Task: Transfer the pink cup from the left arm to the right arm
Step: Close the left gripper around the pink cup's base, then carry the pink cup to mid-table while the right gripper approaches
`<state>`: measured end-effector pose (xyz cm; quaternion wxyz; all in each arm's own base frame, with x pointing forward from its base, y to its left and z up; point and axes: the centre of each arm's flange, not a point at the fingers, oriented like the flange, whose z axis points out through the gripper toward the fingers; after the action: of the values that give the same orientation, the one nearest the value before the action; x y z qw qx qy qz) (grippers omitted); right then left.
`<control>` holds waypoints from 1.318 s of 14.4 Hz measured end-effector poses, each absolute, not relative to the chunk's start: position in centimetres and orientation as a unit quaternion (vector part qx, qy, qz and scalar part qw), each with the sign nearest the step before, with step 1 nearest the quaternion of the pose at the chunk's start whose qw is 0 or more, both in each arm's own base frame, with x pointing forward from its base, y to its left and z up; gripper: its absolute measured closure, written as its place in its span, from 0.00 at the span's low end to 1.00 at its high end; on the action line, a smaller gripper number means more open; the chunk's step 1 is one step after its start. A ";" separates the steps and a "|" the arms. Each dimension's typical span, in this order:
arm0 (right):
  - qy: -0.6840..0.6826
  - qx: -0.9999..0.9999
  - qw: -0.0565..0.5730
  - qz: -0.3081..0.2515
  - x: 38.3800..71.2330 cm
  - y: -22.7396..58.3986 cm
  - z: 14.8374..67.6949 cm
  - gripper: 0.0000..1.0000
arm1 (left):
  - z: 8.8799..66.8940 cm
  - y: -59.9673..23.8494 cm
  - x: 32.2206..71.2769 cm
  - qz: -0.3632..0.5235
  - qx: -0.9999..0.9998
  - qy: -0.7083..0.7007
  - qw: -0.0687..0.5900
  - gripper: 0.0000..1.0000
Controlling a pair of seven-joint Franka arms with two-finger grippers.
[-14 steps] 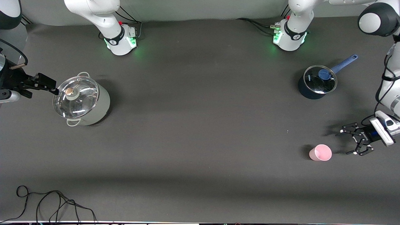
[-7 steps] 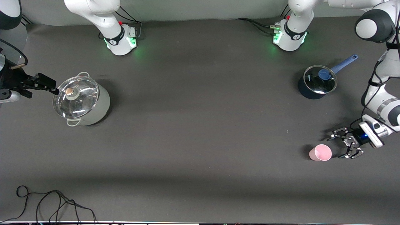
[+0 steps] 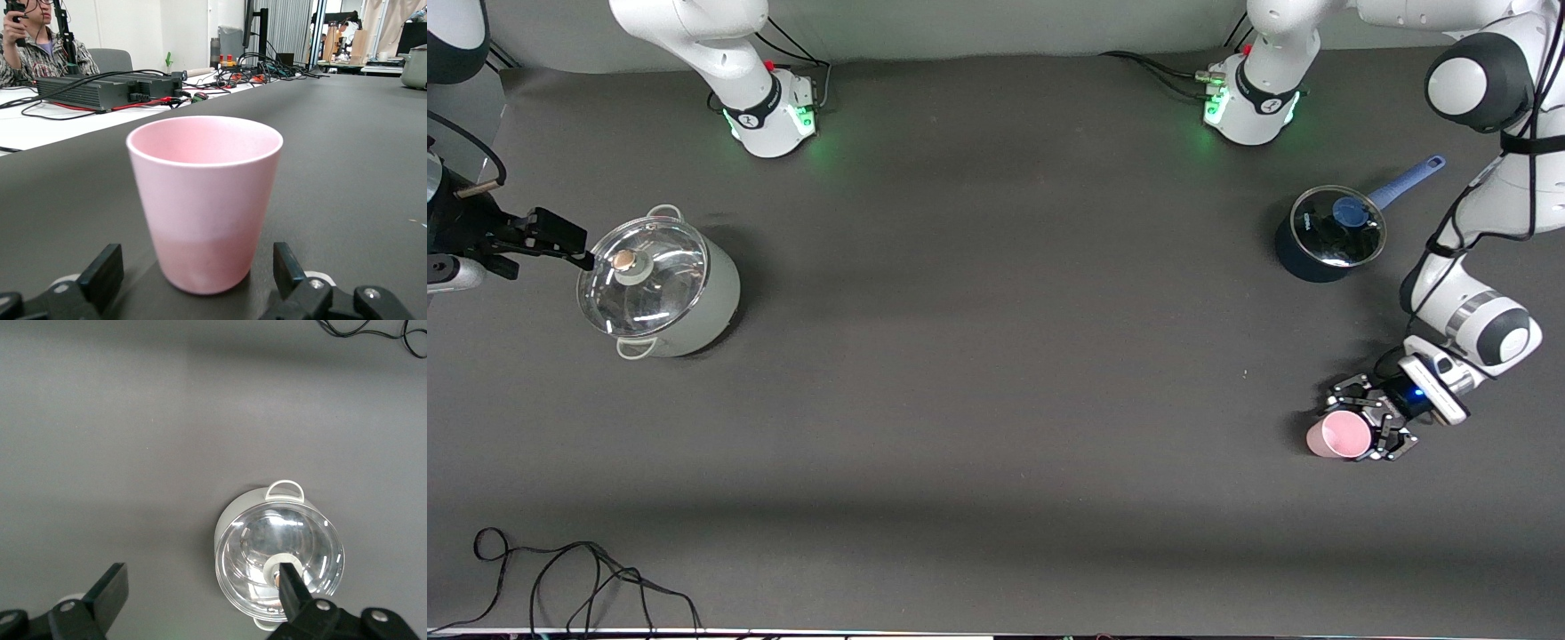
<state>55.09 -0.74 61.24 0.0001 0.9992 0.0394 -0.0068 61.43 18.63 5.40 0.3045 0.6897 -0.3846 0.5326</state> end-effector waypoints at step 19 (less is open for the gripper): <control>0.039 0.999 0.000 -0.007 55.1 -0.7 61.2 0.00 | 17.5 7.5 63.8 0.473 0.753 -0.381 0.254 0.35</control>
<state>55.09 -0.74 61.24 0.0000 0.9992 0.0394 -0.0068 63.84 7.50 17.50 0.2540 0.7526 -0.3812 0.4730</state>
